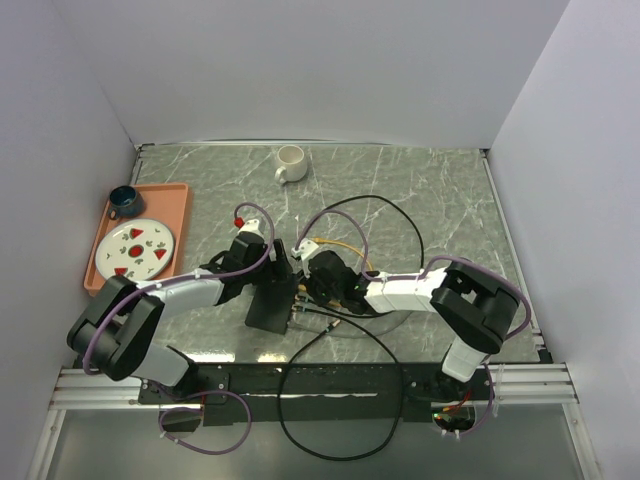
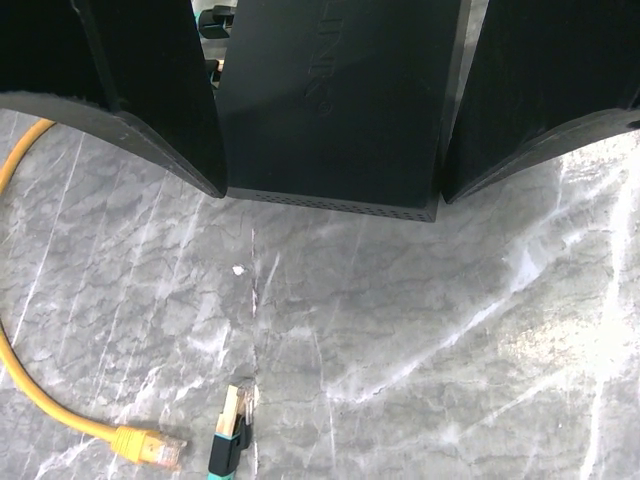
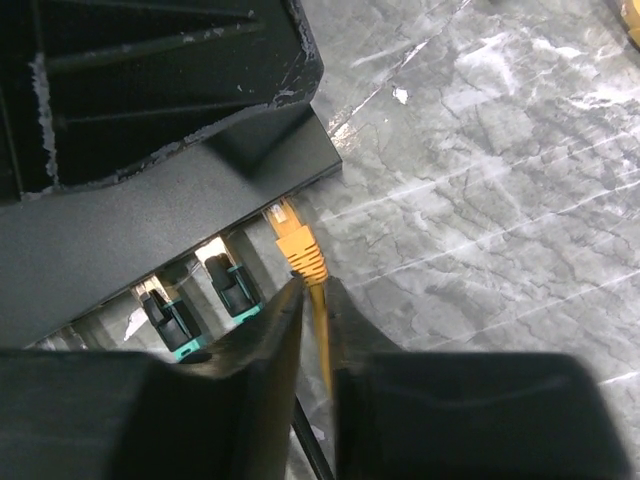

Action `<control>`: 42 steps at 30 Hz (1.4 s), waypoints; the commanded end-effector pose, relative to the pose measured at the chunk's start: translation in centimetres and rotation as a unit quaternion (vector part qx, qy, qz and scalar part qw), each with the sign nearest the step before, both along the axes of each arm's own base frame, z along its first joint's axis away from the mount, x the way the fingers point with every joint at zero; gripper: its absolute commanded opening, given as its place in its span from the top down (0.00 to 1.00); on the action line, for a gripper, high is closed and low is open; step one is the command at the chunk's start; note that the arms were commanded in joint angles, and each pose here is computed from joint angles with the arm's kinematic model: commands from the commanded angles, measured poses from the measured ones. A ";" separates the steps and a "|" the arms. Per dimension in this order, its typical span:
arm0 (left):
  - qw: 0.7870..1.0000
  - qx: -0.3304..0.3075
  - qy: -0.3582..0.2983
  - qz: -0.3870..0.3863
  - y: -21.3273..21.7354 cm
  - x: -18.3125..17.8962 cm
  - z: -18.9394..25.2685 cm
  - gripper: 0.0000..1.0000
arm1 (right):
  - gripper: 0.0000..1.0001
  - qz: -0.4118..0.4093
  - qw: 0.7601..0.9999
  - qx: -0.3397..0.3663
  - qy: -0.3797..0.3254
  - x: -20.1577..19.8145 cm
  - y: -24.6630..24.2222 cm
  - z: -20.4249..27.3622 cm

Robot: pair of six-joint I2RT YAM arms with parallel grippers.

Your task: Insert the plug into the switch port

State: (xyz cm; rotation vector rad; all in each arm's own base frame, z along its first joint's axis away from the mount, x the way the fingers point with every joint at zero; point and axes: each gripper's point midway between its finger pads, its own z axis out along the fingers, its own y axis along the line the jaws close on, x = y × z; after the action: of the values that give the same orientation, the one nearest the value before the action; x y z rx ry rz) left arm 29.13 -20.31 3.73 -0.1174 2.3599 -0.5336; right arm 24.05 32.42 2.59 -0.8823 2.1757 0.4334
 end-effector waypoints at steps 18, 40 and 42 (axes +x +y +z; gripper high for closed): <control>0.991 -0.056 0.043 -0.115 -3.7 -2.9 -1.1 0.10 | 1.00 0.005 1.000 0.025 -0.014 0.8 1.4 1.0; 0.971 -0.119 0.071 -0.194 -8.3 -8.2 -0.8 0.25 | 1.00 0.007 0.995 0.075 -0.067 3.7 4.9 5.6; 0.970 -0.122 0.072 -0.197 -8.5 -8.4 -0.7 0.25 | 1.00 0.011 0.994 0.081 -0.070 3.9 5.3 6.1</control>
State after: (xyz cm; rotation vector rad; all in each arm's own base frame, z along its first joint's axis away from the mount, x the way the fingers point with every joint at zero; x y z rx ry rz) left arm 29.25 -22.65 3.72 0.0498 2.2784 -0.6219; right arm 23.86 31.80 2.13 -0.9497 2.2207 0.3706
